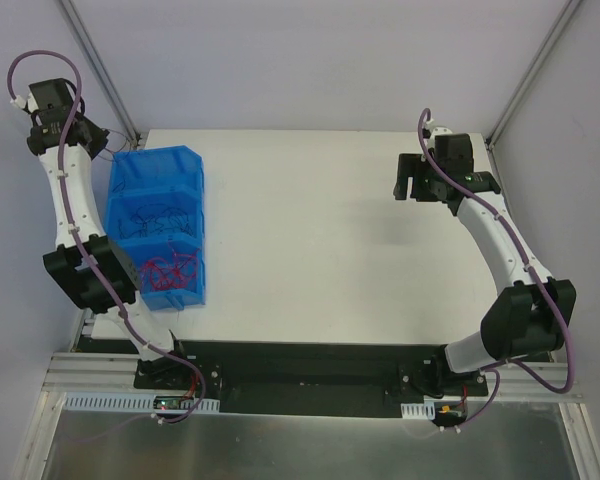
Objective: Untangle the cables
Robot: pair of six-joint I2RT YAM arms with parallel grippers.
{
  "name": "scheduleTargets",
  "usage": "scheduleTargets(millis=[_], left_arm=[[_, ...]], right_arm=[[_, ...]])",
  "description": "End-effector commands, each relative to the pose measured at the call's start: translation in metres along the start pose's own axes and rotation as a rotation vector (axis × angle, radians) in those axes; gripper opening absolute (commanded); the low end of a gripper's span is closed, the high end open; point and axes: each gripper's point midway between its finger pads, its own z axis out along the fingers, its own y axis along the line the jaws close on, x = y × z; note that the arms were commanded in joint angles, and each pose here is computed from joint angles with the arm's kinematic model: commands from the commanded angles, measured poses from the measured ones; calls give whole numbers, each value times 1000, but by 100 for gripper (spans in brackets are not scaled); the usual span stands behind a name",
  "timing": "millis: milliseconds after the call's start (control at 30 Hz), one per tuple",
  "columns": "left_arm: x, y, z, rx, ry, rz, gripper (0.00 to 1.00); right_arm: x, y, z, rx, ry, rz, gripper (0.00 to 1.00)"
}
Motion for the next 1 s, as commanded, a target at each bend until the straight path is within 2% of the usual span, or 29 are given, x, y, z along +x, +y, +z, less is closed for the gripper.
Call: scheduleTargets(millis=[0,200,567,767,967], left_arm=[[-21,-1,-29,15,-76,-16,0],[-5,-11,-13,69,-1,-61,0],[39,-85,39,261,190,-39,0],[65,-89,60,290,292,-43,0],[52,-46,58,155,221,-65,0]], right_arm=[[-9,0,-16,-9,-42,0,81],[-3,-1,-17,-6,-37,-6,81],[8,-4,-26,3,-40,-15,81],[15,-6,-30,11,-39,-21,81],[18,-7,-34,19,-46,-36,81]])
